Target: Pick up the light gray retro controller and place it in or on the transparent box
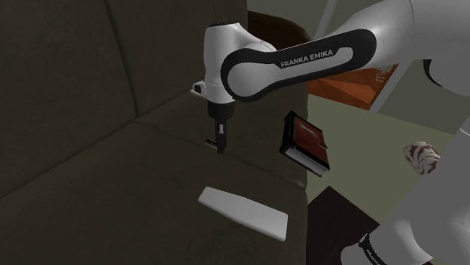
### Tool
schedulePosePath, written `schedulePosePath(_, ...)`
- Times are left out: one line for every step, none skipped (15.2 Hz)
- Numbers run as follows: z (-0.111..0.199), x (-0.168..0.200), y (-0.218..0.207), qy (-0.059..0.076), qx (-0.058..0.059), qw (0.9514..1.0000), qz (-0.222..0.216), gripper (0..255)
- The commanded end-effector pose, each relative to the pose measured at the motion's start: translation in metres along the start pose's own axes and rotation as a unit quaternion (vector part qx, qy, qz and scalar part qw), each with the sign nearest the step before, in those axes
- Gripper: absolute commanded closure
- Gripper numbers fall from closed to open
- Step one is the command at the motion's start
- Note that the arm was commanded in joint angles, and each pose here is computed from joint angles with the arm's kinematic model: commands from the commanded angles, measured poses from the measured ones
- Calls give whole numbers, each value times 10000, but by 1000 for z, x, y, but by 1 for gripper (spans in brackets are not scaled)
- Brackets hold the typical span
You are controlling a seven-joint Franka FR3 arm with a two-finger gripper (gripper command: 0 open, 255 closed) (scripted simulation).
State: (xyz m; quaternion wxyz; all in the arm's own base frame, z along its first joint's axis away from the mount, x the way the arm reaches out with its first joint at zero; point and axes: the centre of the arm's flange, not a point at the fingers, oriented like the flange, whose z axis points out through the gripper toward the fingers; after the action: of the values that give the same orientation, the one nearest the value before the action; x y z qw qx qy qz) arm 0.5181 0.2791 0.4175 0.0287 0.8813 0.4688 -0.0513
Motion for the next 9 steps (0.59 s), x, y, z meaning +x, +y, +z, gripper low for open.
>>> schedulePosePath(-10,-2,0,-2,2,10000,0,255)
schedulePosePath(-15,-2,0,-2,2,10000,0,255)
schedulePosePath(-20,-3,0,-2,2,10000,0,255)
schedulePosePath(-25,-4,0,-2,2,10000,0,255)
schedulePosePath(-31,-4,0,-2,2,10000,0,255)
schedulePosePath(-36,-5,0,-2,2,10000,0,255)
schedulePosePath(-41,-5,0,-2,2,10000,0,255)
schedulePosePath(-46,-6,0,-2,2,10000,0,255)
schedulePosePath(-52,-7,0,-2,2,10000,0,255)
